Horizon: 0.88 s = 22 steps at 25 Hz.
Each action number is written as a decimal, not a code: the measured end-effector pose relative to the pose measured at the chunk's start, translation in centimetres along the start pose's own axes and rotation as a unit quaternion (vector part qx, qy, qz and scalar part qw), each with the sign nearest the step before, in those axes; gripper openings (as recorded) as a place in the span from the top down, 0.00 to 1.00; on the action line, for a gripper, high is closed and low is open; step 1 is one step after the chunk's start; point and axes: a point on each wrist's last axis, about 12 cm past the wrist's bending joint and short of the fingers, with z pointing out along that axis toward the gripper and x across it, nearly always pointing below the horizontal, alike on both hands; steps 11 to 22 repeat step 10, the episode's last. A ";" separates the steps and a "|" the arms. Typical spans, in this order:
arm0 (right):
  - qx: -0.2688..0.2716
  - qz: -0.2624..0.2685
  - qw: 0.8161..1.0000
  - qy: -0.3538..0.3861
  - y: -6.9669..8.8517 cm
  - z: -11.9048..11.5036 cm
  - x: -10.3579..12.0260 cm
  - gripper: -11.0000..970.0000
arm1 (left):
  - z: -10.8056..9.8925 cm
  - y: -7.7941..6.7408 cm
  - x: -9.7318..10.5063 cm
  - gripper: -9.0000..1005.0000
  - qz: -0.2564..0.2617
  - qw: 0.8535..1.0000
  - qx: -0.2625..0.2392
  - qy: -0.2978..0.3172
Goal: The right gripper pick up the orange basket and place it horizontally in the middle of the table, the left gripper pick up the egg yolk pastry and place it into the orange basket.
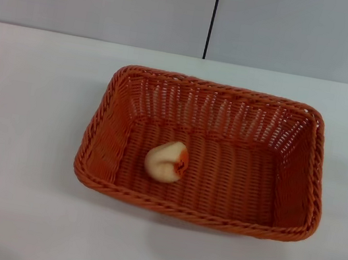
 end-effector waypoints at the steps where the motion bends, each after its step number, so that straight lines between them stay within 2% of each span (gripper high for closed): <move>1: 0.002 -0.001 1.000 -0.002 0.0 0.1 0.1 0.39 | -0.3 0.1 0.0 0.16 0.000 1.000 -0.007 0.000; 7: -0.004 -0.004 1.000 -0.008 0.3 1.0 0.4 0.39 | -0.7 0.0 0.2 0.16 0.004 1.000 -0.015 0.001; 22: 0.001 -0.004 1.000 -0.009 0.2 1.2 0.4 0.39 | -0.8 -0.1 0.3 0.16 0.012 1.000 -0.020 -0.002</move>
